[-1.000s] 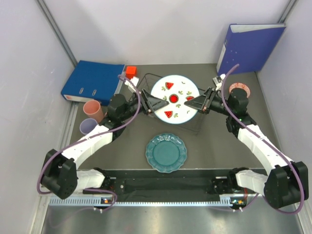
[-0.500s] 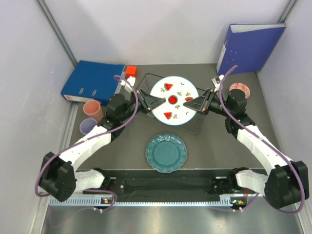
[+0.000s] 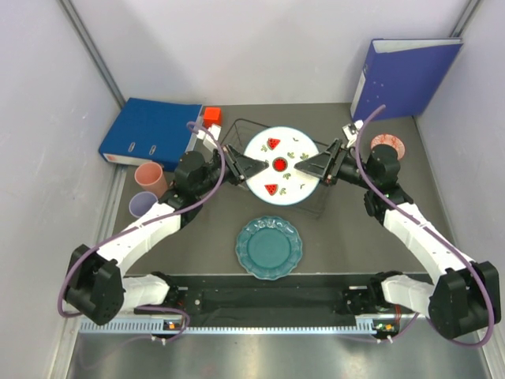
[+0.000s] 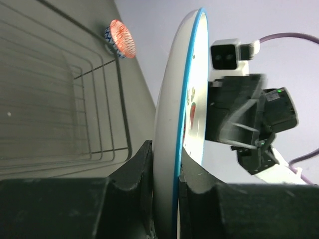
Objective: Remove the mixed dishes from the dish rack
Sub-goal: Place the plate at the center of the board.
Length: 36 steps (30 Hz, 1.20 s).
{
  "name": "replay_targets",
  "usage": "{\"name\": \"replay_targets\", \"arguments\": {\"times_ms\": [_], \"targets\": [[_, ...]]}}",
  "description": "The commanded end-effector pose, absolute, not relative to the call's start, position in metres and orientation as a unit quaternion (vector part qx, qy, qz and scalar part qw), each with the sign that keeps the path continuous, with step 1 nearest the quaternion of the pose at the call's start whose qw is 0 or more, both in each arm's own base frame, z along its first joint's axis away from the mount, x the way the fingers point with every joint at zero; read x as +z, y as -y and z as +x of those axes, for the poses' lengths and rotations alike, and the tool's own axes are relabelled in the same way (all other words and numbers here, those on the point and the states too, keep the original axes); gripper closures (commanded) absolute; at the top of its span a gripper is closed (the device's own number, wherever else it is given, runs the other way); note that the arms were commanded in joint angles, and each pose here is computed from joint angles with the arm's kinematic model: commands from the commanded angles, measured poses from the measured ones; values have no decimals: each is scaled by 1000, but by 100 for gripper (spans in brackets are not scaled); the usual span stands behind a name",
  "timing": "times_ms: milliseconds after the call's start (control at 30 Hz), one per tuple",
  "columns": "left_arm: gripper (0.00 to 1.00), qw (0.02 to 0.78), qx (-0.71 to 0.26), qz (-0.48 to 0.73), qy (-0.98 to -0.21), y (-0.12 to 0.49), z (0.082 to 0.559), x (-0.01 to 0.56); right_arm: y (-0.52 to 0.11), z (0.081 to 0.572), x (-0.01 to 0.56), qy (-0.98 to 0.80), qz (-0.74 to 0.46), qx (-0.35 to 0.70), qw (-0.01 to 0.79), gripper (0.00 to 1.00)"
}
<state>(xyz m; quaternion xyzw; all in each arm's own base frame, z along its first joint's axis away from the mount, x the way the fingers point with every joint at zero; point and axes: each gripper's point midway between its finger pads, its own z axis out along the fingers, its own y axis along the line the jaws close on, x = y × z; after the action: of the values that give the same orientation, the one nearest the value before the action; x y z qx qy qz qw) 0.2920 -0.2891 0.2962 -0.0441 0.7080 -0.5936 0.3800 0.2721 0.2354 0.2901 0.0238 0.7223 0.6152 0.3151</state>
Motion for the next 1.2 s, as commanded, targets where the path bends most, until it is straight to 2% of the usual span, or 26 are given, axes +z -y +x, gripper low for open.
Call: {"name": "replay_targets", "arguments": {"times_ms": [0,67,200,267,400,500,600,800,1167], "targets": [[100,418,-625,-13,-660,291,289,344,-238,265,323,-693,-17,626,358,29],[100,419,-626,-19,-658,290,290,347,-237,267,319,-704,-17,613,359,20],[100,416,-633,-23,-653,288,286,356,-227,277,325,-721,-9,573,389,12],[100,413,-634,-22,-653,287,283,362,-214,284,325,-734,-1,541,411,0],[100,409,-632,-15,-658,286,276,369,-174,315,336,-757,46,431,490,0],[100,398,-628,-9,-668,284,269,367,-148,328,322,-780,72,349,514,0],[100,382,-616,-3,-689,282,260,355,-131,332,308,-785,100,310,527,0],[100,339,-594,19,-729,278,229,321,-109,330,301,-771,139,283,554,0],[100,204,-536,35,-818,266,165,212,-118,333,293,-771,138,308,540,0]]}}
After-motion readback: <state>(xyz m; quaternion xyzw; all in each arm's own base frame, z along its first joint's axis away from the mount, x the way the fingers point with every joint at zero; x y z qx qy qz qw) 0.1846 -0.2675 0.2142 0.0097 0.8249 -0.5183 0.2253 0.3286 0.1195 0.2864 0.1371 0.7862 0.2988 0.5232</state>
